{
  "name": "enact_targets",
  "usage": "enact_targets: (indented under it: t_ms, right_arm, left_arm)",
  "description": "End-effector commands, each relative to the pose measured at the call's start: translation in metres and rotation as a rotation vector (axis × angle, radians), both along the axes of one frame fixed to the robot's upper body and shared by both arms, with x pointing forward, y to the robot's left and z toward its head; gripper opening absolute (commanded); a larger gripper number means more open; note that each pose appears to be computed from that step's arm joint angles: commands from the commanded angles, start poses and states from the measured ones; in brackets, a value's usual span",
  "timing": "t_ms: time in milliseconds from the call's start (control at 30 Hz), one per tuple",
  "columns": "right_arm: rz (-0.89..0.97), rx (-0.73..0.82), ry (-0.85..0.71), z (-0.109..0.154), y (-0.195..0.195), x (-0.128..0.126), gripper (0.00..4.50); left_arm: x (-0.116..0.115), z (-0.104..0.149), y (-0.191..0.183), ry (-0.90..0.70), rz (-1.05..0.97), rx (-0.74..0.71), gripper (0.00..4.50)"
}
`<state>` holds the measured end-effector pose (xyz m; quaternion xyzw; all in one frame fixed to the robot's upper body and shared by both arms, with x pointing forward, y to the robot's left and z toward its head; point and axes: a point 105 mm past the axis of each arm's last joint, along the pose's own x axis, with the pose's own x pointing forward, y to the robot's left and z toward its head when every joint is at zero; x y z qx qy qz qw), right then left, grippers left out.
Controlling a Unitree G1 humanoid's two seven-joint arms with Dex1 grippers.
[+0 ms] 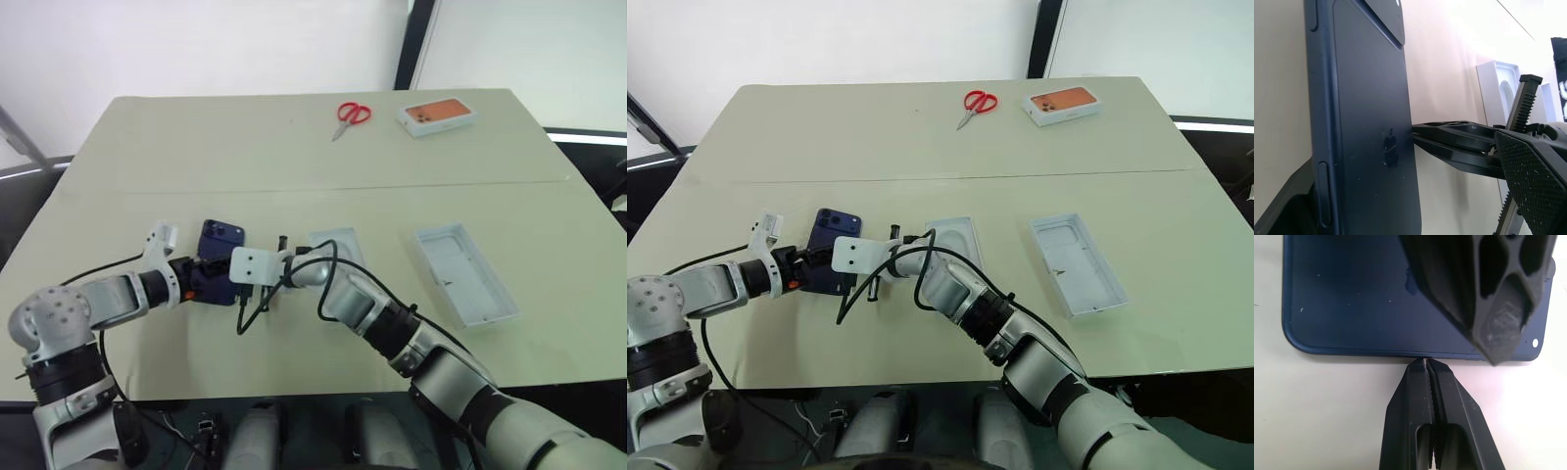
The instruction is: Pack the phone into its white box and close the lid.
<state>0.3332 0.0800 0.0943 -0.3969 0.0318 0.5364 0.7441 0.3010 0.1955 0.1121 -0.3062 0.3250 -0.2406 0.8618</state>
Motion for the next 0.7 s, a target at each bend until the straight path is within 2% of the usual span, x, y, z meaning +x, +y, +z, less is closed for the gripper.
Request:
enact_targets:
  t_ms: [33, 233, 333, 467, 500, 533, 700]
  right_arm:
    - [-0.002, 0.04, -0.027, 0.013, 0.0, 0.0, 0.08]
    - [-0.015, 0.04, -0.029, 0.013, -0.004, 0.002, 0.08]
    - [-0.015, 0.038, -0.032, 0.013, -0.005, 0.002, 0.0]
    - [-0.013, 0.035, -0.042, 0.014, -0.005, 0.002, 0.0]
    - [-0.012, 0.034, -0.046, 0.014, -0.005, 0.002, 0.0]
    - [-0.012, 0.033, -0.053, 0.016, -0.006, 0.002, 0.0]
    - [-0.015, 0.039, -0.075, 0.025, -0.012, 0.004, 0.0]
  left_arm:
    - [-0.003, -0.015, 0.003, 0.095, 0.019, -0.017, 4.5]
    - [0.0, -0.008, 0.024, 0.085, 0.079, 0.001, 4.5]
    - [0.0, -0.006, 0.028, 0.083, 0.082, 0.005, 3.68]
    - [-0.001, -0.008, 0.029, 0.093, 0.08, 0.012, 1.76]
    - [-0.001, -0.008, 0.029, 0.093, 0.081, 0.011, 1.44]
    - [-0.001, -0.008, 0.03, 0.09, 0.085, 0.004, 0.88]
    - [-0.002, -0.003, 0.032, 0.068, 0.092, -0.037, 0.88]
